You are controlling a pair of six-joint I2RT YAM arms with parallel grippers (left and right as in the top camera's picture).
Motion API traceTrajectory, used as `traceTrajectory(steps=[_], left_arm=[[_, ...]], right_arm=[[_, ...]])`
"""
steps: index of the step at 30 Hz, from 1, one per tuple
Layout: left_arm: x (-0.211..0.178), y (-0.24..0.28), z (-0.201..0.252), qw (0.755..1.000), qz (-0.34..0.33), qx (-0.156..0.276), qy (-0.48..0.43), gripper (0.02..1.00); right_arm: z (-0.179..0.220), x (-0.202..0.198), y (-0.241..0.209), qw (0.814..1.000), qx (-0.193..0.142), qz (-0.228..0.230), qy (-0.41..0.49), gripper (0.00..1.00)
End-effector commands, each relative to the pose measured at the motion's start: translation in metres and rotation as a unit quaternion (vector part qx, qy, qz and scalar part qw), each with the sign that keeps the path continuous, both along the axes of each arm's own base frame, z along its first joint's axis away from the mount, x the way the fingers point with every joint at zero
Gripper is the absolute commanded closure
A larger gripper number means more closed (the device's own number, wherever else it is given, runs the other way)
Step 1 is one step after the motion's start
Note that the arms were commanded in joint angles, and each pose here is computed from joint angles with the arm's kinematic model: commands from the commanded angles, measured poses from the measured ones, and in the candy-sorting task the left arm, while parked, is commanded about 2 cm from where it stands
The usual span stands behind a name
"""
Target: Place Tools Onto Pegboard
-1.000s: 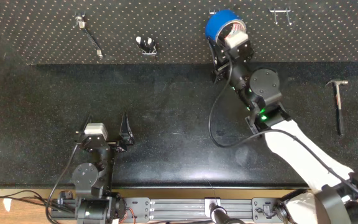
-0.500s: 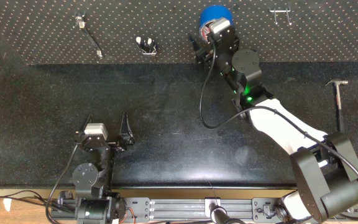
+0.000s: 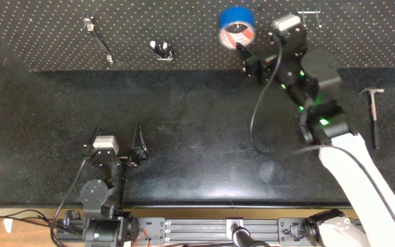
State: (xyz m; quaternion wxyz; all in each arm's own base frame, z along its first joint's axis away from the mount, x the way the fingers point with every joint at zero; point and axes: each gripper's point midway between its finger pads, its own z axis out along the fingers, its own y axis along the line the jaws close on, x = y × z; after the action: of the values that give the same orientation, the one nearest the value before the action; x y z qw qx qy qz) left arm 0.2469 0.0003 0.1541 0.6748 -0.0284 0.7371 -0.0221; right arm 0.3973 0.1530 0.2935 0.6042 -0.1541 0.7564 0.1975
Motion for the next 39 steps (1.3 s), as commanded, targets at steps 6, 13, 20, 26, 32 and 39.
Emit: traceTrajectory(steps=[6,13,20,26,32,39], left_arm=[[-0.001,-0.001,0.0,1.0,-0.003,-0.001,-0.001,0.023],[-0.001,-0.001,0.0,1.0,-0.003,-0.001,-0.001,0.023],[-0.001,-0.001,0.0,1.0,-0.003,-0.001,-0.001,0.023],[-0.001,-0.001,0.0,1.0,-0.003,-0.001,-0.001,0.023],[-0.001,-0.001,0.0,1.0,-0.003,-0.001,-0.001,0.023],[-0.001,-0.001,0.0,1.0,-0.003,-0.001,-0.001,0.02]], right_arm=[[-0.06,-0.05,-0.03,0.982,-0.019,-0.047,0.182,0.005],[-0.137,-0.098,-0.151,0.892,-0.09,-0.249,0.366,0.005],[-0.175,-0.143,-0.246,0.811,-0.149,-0.321,0.466,0.003],[-0.196,-0.165,-0.292,0.804,-0.114,-0.3,0.501,0.003],[-0.224,-0.178,-0.314,0.819,-0.14,-0.212,0.514,0.003],[-0.25,-0.165,-0.332,0.823,-0.162,-0.194,0.508,0.003]])
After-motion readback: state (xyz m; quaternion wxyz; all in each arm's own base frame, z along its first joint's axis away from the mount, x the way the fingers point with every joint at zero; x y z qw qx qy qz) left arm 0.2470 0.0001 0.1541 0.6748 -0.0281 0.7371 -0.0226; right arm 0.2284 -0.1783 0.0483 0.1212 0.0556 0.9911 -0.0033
